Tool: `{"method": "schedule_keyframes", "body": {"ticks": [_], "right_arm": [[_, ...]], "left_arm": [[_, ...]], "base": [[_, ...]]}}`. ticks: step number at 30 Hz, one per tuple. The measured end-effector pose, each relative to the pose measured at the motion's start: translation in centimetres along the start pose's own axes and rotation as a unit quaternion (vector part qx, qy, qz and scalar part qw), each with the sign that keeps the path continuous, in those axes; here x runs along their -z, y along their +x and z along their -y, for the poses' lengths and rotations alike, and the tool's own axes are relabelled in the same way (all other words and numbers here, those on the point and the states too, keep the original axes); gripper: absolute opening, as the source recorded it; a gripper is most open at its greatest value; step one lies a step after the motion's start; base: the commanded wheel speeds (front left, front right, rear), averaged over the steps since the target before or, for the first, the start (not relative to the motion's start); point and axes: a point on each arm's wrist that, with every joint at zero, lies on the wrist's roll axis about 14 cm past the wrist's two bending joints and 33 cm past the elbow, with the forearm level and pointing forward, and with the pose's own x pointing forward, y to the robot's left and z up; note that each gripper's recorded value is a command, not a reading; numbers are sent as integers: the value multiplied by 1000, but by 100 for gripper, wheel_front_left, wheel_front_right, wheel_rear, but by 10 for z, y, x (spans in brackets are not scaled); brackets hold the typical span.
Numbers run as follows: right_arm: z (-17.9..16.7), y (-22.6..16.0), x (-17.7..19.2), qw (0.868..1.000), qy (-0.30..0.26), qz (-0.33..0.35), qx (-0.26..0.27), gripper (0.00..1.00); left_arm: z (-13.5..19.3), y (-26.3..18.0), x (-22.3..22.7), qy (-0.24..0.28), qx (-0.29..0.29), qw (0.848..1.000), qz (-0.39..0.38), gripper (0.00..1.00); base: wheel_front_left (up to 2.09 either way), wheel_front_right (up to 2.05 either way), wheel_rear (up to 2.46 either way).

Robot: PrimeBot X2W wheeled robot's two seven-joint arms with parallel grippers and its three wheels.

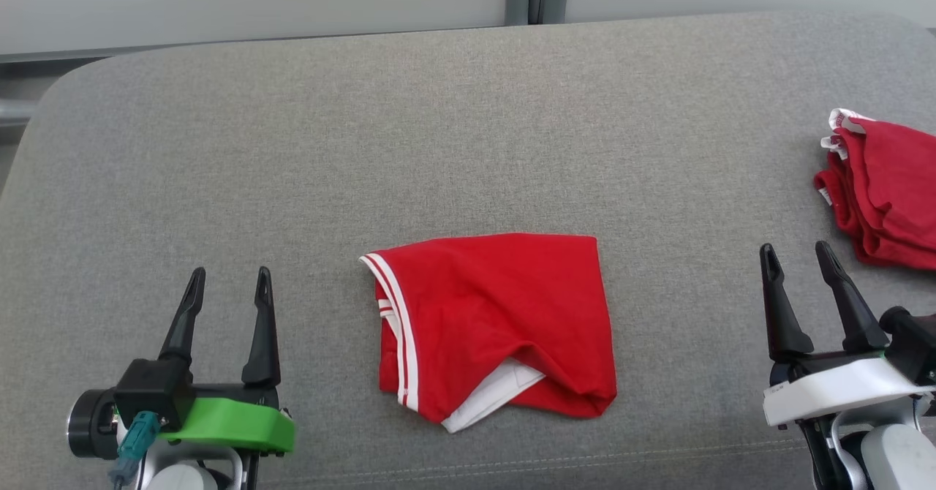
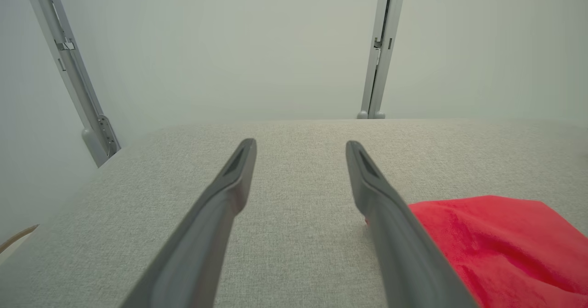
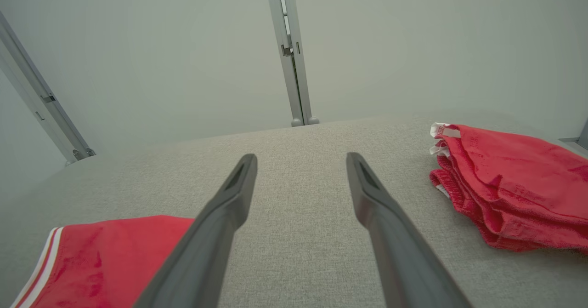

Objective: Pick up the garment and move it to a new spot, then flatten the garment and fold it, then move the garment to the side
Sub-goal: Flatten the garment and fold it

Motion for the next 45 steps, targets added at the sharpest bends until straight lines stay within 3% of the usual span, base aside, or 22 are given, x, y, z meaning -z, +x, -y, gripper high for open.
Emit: {"method": "schedule_keyframes", "body": {"ticks": [7,21,22,23,24,31,37,45], "right_arm": [[8,-14,-1,1000,-7,-7,14,100],[-4,-5,7,1000,-7,-25,-7,100],[-8,-4,8,1000,-6,-28,-13,71],[-14,-2,11,999,-3,-34,-22,2],[-23,-1,15,999,6,-40,-34,0],[-96,10,49,985,47,-94,-138,0],[-155,4,85,961,78,-148,-221,0],[-200,-18,131,925,118,-231,-278,0]], "left_arm": [[-4,-13,-3,2,-10,1000,0,100],[-6,-15,-6,0,-17,1000,4,100],[-6,-14,-7,-1,-17,1000,4,100],[-7,-14,-7,-1,-18,1000,4,100],[-7,-14,-7,-2,-19,1000,5,100],[-13,-14,-4,-8,-33,999,1,100],[-20,-16,5,-13,-45,999,-12,100],[-28,-16,13,-17,-61,998,-22,100]], "base": [[0,0,0],[0,0,0],[0,0,0],[0,0,0],[0,0,0],[0,0,0],[0,0,0],[0,0,0]]}}
